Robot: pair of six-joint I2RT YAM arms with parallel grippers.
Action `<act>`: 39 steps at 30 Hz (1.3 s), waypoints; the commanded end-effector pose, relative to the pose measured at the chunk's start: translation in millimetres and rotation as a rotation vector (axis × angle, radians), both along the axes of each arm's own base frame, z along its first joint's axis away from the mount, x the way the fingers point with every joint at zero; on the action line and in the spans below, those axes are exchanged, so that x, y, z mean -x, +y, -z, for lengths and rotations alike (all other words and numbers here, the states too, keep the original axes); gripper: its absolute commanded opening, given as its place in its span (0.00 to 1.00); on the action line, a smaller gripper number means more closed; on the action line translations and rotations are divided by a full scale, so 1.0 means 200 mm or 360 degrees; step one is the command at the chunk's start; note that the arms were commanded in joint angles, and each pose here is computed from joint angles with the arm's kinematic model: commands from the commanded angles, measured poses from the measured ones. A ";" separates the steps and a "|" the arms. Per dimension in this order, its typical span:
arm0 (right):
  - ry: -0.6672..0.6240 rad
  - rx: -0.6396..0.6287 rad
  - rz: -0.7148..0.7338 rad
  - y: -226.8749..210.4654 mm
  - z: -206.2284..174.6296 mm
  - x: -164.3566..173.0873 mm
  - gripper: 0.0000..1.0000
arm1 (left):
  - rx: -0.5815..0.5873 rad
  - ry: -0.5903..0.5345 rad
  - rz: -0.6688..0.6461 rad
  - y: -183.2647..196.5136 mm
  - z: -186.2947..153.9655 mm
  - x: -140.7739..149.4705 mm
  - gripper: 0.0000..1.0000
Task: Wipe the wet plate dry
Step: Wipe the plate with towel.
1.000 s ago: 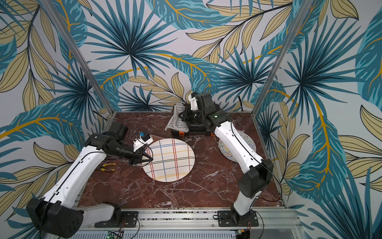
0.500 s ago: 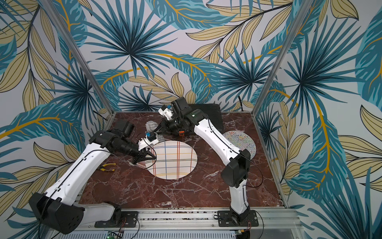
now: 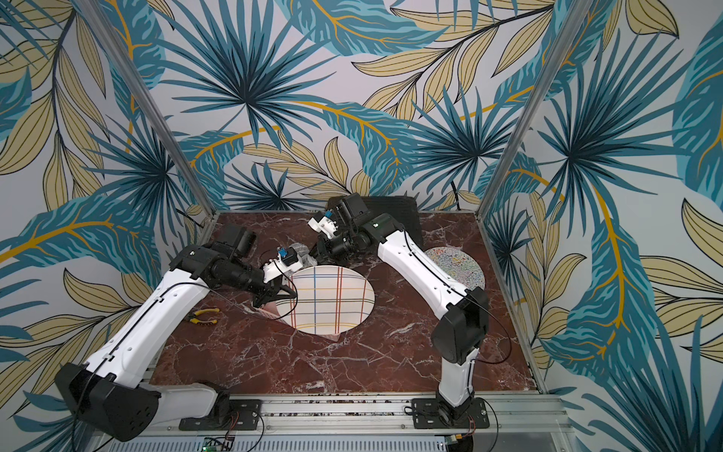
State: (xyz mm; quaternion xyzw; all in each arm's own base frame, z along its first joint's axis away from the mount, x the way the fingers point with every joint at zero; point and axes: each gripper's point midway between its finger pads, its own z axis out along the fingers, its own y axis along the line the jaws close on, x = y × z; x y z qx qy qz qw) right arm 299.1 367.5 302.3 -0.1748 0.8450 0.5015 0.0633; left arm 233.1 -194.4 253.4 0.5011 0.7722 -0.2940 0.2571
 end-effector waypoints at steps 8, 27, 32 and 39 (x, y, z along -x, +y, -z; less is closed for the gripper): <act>-0.0050 -0.0125 0.0110 -0.22 -0.09 0.02 0.00 | 0.0024 -0.0150 -0.0113 0.01 -0.11 -0.11 0.00; -0.0042 -0.0166 0.0308 -0.43 -0.01 -0.06 0.00 | 0.0300 -0.0101 -0.0394 0.16 -0.27 -0.27 0.00; -0.0032 -0.0174 0.0332 -0.44 0.01 -0.07 0.00 | 0.0406 -0.0079 -0.0504 0.21 -0.32 -0.34 0.00; -0.0020 -0.0169 0.0350 -0.46 0.03 -0.07 0.00 | 0.0562 -0.0016 -0.0599 0.27 -0.36 -0.40 0.00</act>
